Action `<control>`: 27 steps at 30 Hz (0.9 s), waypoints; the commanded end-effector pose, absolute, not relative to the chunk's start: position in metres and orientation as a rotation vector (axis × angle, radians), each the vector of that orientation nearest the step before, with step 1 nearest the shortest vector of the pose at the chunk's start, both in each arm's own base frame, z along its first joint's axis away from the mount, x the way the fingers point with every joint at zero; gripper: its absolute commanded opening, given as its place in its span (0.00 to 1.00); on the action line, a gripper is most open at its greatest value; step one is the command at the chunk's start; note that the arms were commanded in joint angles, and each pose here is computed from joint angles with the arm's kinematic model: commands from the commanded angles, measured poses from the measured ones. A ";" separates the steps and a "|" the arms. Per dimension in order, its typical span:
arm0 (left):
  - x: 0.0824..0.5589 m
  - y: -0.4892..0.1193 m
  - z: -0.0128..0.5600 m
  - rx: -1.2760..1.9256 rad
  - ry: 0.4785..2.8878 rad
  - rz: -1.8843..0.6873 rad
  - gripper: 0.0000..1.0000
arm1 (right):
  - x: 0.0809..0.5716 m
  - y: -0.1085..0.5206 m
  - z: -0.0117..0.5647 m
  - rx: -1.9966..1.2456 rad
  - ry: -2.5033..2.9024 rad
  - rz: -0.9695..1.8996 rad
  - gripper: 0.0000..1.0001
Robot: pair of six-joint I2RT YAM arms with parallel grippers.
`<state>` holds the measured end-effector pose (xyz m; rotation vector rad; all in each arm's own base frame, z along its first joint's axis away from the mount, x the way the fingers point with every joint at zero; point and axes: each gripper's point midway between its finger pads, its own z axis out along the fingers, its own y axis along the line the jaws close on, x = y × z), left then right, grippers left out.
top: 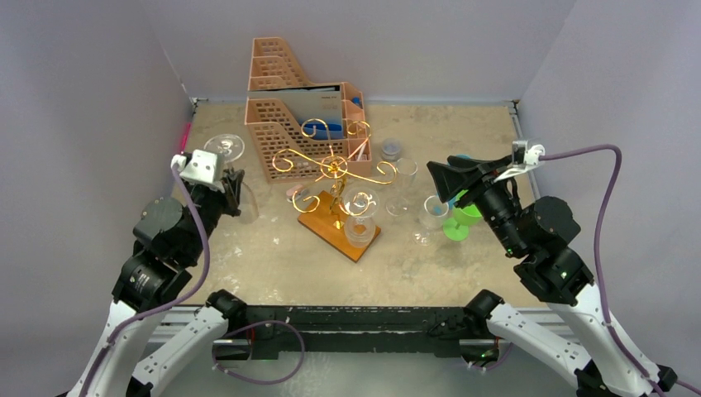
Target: Place the wine glass upside down on the wine glass rack
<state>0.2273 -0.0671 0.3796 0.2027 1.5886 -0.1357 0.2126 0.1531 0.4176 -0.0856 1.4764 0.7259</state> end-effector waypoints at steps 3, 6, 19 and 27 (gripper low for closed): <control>0.204 -0.094 0.365 0.412 1.527 -0.267 0.00 | 0.211 0.146 0.422 -0.047 1.458 0.722 0.58; 0.196 -0.104 0.359 0.489 1.511 -0.312 0.00 | 0.211 0.146 0.421 -0.042 1.461 0.721 0.58; 0.199 -0.150 0.334 0.637 1.421 -0.489 0.00 | 0.212 0.145 0.416 -0.040 1.474 0.715 0.58; 0.214 -0.164 0.329 0.641 1.423 -0.523 0.00 | 0.211 0.145 0.412 -0.034 1.481 0.722 0.58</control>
